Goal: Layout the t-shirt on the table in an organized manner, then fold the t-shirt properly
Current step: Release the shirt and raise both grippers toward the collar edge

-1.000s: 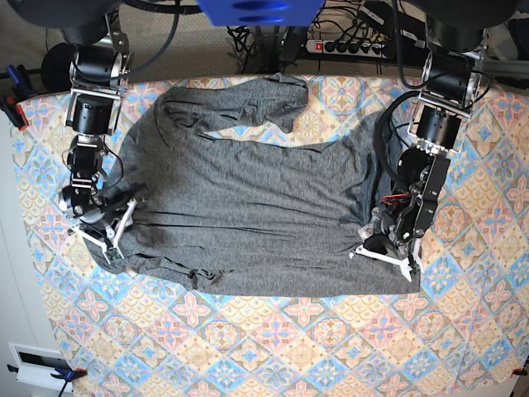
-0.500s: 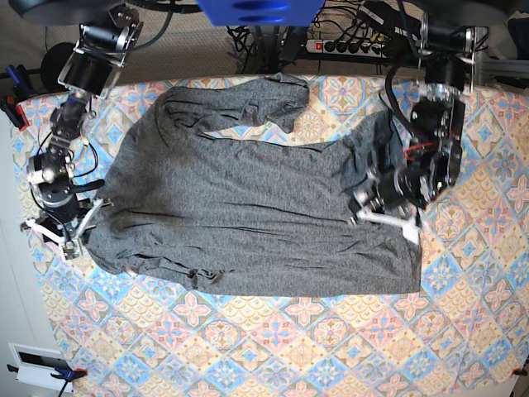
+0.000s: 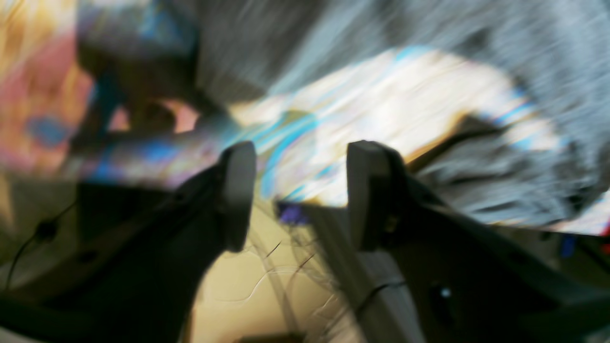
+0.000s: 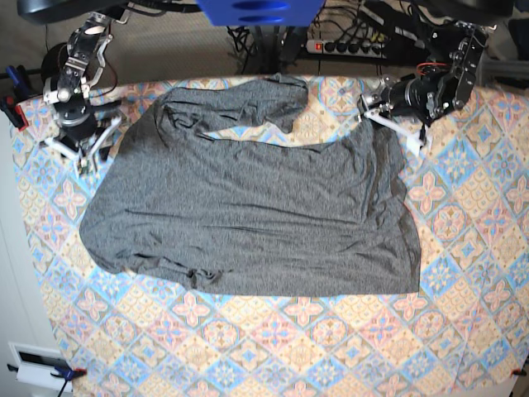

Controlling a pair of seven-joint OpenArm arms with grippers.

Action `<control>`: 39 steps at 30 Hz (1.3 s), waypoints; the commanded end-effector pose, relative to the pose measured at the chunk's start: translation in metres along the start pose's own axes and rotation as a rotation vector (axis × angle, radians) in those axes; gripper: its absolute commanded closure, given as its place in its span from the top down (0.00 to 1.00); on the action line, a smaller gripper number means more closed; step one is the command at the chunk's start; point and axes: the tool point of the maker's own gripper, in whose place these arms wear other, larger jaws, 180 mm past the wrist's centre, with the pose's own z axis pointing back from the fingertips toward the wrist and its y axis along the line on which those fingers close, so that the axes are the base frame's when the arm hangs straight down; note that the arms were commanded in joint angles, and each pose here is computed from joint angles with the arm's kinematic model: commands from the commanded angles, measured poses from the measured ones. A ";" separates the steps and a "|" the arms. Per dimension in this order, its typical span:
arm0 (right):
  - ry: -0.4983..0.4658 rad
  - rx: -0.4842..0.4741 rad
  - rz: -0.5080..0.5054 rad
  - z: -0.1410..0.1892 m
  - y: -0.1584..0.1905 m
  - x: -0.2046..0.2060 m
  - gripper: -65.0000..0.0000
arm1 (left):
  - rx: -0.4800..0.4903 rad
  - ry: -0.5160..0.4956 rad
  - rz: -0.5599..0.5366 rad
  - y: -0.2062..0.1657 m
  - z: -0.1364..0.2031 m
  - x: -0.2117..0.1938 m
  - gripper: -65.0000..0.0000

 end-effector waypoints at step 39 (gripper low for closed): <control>-0.113 0.052 -0.155 0.011 -0.004 0.015 0.31 | 0.332 -0.395 -0.218 0.025 -0.002 0.039 0.55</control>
